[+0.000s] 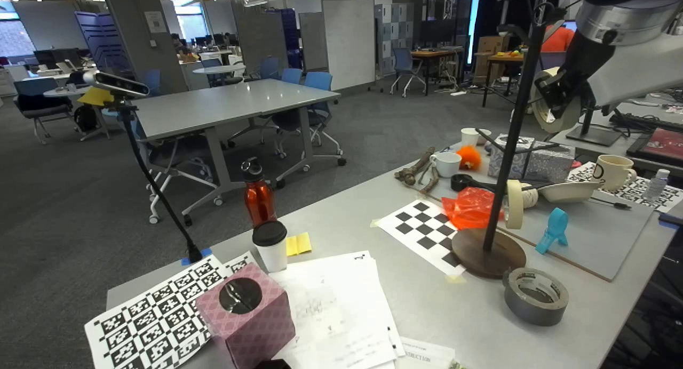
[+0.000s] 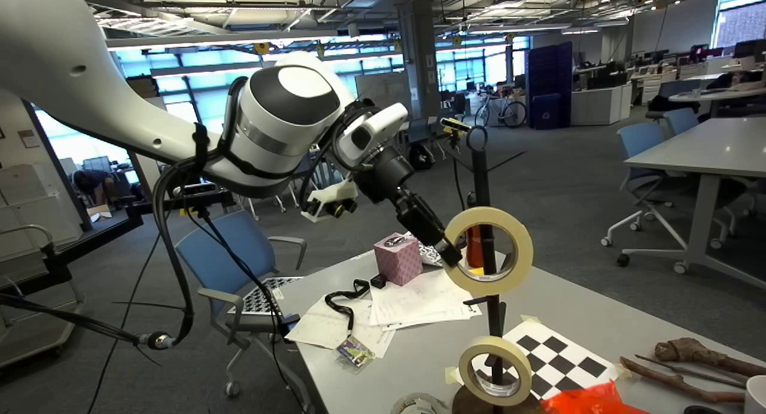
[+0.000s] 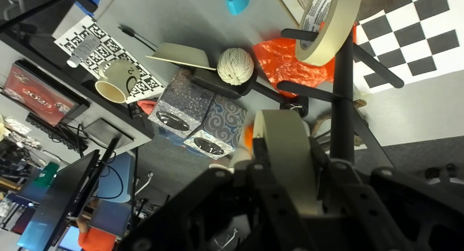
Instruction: Move the tape from the top and put it on the table
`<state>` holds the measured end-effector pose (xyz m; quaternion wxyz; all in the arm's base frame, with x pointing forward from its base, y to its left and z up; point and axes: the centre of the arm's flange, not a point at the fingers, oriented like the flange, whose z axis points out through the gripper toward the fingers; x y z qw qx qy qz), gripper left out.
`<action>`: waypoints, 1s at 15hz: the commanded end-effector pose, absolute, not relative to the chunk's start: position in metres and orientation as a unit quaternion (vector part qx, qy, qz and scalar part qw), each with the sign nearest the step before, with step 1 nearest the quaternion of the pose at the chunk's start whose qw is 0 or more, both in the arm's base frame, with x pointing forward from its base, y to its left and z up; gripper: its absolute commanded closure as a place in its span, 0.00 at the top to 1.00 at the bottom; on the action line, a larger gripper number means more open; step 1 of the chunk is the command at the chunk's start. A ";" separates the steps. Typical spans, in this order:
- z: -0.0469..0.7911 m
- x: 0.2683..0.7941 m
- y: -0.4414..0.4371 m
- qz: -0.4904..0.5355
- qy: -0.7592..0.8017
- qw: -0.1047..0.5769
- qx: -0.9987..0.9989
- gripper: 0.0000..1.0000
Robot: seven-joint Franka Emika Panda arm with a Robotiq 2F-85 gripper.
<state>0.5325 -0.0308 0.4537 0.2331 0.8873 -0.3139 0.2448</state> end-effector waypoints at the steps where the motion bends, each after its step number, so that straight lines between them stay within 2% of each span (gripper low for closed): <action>1: 0.462 0.531 -0.026 0.256 -0.319 0.243 0.879 0.07; 15: 0.462 0.526 -0.027 0.234 -0.320 0.277 0.875 0.07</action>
